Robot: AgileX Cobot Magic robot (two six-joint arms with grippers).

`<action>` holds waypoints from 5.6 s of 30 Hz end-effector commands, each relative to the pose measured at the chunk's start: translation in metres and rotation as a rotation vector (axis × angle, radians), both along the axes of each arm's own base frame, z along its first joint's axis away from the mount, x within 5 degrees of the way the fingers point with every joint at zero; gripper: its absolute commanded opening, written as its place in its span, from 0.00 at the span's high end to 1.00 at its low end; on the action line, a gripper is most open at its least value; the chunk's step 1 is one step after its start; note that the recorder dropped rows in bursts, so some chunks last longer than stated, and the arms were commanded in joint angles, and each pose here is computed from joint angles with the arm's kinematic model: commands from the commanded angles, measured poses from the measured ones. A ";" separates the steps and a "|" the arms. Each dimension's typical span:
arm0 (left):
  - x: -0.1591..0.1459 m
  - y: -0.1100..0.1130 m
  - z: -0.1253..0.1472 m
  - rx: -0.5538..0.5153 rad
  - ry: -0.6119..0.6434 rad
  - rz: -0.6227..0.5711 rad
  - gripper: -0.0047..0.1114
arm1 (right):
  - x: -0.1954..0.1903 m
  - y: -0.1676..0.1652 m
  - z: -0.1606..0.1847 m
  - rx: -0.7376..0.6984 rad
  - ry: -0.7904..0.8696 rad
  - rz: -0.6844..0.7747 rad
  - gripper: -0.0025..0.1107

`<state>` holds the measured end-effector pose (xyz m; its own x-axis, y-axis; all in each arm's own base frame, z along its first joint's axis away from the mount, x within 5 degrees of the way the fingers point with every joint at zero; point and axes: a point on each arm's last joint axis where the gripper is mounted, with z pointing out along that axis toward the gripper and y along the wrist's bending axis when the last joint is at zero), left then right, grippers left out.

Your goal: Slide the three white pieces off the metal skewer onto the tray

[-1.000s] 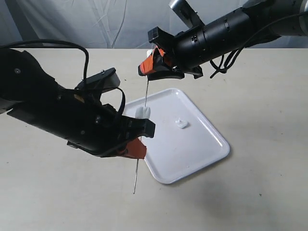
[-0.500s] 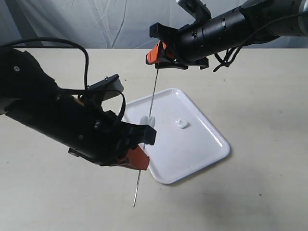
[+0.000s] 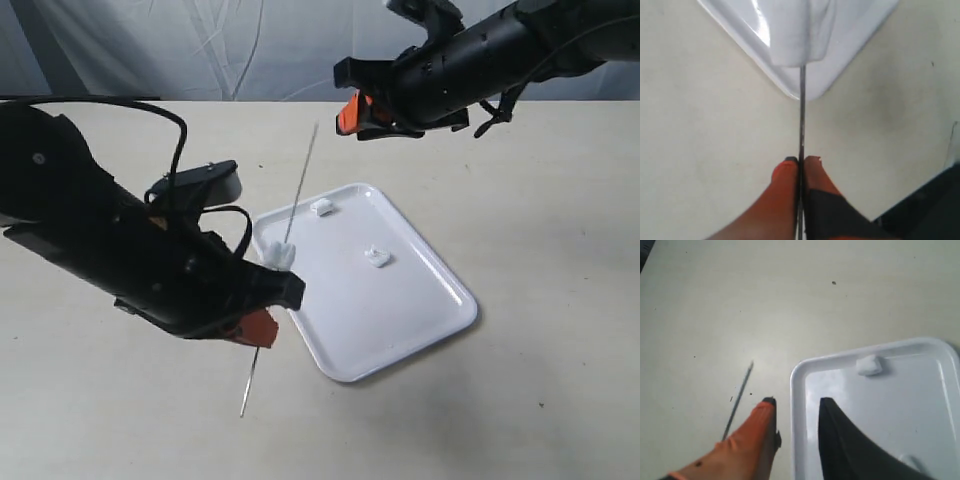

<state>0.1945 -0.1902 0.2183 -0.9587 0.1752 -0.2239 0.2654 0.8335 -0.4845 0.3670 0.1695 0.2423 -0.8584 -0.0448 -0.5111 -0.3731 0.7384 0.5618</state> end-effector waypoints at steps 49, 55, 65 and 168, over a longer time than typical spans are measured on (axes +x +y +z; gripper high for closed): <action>0.054 -0.019 0.023 -0.404 -0.056 0.100 0.96 | -0.056 -0.005 0.008 0.251 0.093 0.193 0.76; 0.053 -0.020 0.023 -0.409 -0.044 0.088 0.96 | -0.055 -0.006 0.007 0.242 0.070 0.200 0.88; 0.050 -0.021 0.025 -0.429 -0.028 0.057 0.96 | -0.055 -0.006 0.007 0.242 0.072 0.198 0.70; 0.075 0.002 -0.095 -0.490 0.220 0.277 0.96 | -0.162 -0.089 0.098 -0.091 -0.790 -0.236 0.61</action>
